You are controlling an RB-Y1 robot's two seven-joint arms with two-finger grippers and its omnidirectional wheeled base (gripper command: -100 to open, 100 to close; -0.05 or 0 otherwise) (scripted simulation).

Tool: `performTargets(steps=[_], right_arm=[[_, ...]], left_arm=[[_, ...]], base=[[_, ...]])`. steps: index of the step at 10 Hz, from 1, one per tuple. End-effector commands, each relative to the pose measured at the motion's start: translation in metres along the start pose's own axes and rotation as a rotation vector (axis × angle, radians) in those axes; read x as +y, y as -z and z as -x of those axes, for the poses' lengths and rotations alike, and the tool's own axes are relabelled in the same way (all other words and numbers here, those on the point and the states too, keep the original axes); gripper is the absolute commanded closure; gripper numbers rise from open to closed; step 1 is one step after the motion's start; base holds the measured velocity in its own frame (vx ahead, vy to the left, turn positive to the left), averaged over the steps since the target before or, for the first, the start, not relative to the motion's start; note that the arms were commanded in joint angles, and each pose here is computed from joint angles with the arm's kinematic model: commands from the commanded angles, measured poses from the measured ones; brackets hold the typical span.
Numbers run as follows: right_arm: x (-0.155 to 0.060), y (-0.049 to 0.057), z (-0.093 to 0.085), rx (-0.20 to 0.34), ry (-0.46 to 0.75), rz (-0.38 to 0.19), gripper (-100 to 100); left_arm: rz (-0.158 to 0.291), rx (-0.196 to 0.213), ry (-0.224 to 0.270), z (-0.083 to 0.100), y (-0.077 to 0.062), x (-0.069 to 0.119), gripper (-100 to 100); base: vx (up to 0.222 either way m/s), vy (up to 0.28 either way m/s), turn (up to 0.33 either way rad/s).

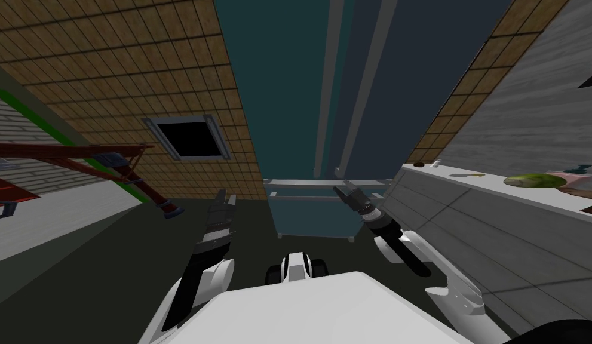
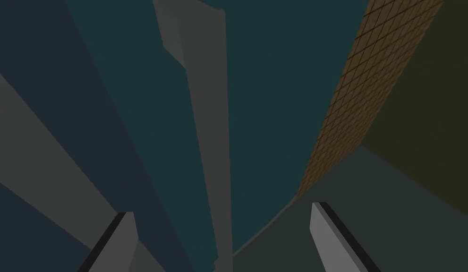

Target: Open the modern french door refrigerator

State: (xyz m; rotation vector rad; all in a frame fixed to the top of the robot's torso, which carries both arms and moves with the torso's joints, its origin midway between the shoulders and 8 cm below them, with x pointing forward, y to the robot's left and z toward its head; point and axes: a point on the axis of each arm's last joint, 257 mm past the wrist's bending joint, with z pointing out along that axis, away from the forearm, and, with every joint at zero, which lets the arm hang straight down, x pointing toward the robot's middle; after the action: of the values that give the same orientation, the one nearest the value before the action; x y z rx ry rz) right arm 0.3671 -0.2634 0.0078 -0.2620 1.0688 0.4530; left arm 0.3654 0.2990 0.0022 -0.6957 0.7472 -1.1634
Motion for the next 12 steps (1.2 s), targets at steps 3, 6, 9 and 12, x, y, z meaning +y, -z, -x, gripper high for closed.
performTargets(steps=[3, 6, 9, 12], right_arm=[[-0.018, 0.002, -0.015, 0.129, 0.313, 0.066, -100], [-0.031, 0.003, -0.022, 0.204, 0.508, 0.120, -100], [-0.043, 0.003, -0.025, 0.265, 0.681, 0.175, -100], [-0.053, 0.002, -0.025, 0.307, 0.816, 0.223, -100]], left_arm=[[0.000, 0.000, 0.000, 0.000, 0.000, 0.000, 0], [0.000, 0.000, 0.000, 0.000, 0.000, 0.000, 0], [0.000, 0.000, 0.000, 0.000, 0.000, 0.000, 0], [0.000, 0.000, 0.000, 0.000, 0.000, 0.000, 0]], base=[[0.101, 0.097, -0.021], [0.105, 0.096, -0.019], [0.086, 0.077, -0.016], [0.061, 0.061, -0.013]])
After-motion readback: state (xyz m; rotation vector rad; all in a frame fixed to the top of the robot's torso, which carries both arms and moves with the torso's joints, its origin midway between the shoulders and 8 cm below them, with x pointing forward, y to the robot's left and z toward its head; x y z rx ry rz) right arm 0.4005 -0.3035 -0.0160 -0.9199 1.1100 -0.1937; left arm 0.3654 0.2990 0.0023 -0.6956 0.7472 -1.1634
